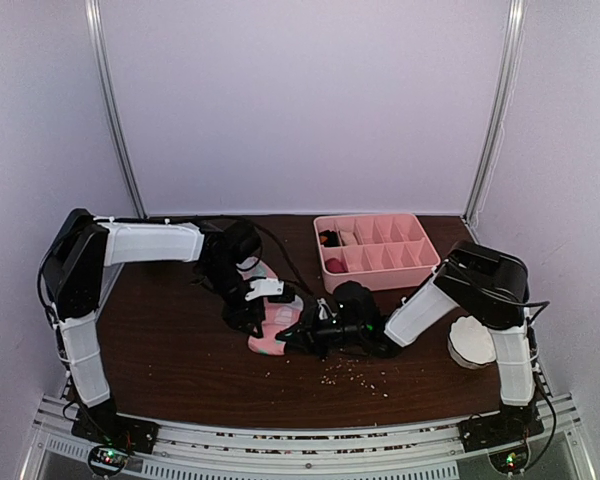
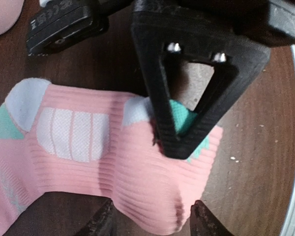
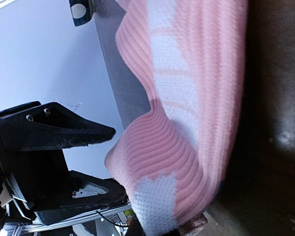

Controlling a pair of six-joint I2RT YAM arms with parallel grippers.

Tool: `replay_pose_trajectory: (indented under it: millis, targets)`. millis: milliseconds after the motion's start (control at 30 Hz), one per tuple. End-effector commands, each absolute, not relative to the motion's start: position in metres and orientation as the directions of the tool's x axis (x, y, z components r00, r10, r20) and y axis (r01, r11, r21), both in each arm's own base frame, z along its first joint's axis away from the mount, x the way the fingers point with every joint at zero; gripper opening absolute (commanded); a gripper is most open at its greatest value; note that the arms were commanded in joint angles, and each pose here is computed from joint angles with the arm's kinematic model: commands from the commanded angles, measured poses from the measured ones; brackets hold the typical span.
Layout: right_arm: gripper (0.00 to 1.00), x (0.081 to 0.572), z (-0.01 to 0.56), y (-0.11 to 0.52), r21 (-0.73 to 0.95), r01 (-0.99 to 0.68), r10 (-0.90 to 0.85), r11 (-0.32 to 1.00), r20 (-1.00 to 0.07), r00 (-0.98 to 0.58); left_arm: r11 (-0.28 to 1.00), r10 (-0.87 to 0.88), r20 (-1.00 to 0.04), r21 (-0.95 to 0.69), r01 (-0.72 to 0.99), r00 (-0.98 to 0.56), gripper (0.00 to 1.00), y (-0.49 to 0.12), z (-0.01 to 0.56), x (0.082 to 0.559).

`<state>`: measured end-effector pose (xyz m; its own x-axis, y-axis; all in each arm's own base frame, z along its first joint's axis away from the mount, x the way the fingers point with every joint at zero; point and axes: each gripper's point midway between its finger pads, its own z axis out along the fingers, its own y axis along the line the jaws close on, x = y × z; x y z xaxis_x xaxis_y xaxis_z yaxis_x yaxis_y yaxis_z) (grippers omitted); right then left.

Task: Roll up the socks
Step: Adjust the sock at the center of the board.

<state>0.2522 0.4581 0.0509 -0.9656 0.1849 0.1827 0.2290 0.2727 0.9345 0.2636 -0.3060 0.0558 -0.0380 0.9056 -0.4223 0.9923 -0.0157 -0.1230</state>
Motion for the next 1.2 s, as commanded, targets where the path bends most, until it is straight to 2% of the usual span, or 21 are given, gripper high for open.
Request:
replay_pose_trajectory:
  millis: [0,167,333,500,600,767,900,1167]
  targets:
    - [0.00,0.258,0.096,0.468,0.980,0.114,0.157,0.163,0.088,-0.984,-0.079,0.891,-0.447,-0.320,0.944,-0.077,0.50,-0.312,0.069,0.235]
    - [0.00,0.258,0.108,0.474,0.988,0.083,0.134,0.127,0.065,-0.989,-0.075,0.891,-0.440,-0.376,0.924,-0.107,0.46,-0.314,0.067,0.233]
    - [0.00,0.255,0.108,0.469,0.991,0.081,0.137,0.102,0.067,-0.988,-0.047,0.894,-0.428,-0.386,0.921,-0.133,0.33,-0.310,0.061,0.240]
    - [0.00,0.252,0.113,0.464,0.996,0.066,0.141,0.067,0.056,-0.988,-0.038,0.883,-0.439,-0.417,0.908,-0.165,0.26,-0.310,0.068,0.243]
    - [0.05,0.252,0.120,0.466,0.998,0.042,0.128,0.046,0.036,-0.991,-0.036,0.873,-0.452,-0.433,0.901,-0.182,0.20,-0.313,0.073,0.245]
    - [0.17,0.248,0.133,0.468,1.000,0.000,0.105,-0.011,0.001,-0.994,-0.026,0.857,-0.456,-0.507,0.862,-0.242,0.05,-0.321,0.082,0.247]
    - [0.27,0.245,0.133,0.466,0.999,-0.022,0.101,-0.023,-0.020,-0.995,-0.013,0.843,-0.451,-0.564,0.826,-0.294,0.02,-0.324,0.087,0.248]
    - [0.28,0.241,0.120,0.454,0.994,-0.103,0.127,0.025,-0.105,-0.986,-0.013,0.803,-0.475,-0.619,0.785,-0.361,0.02,-0.328,0.113,0.255]
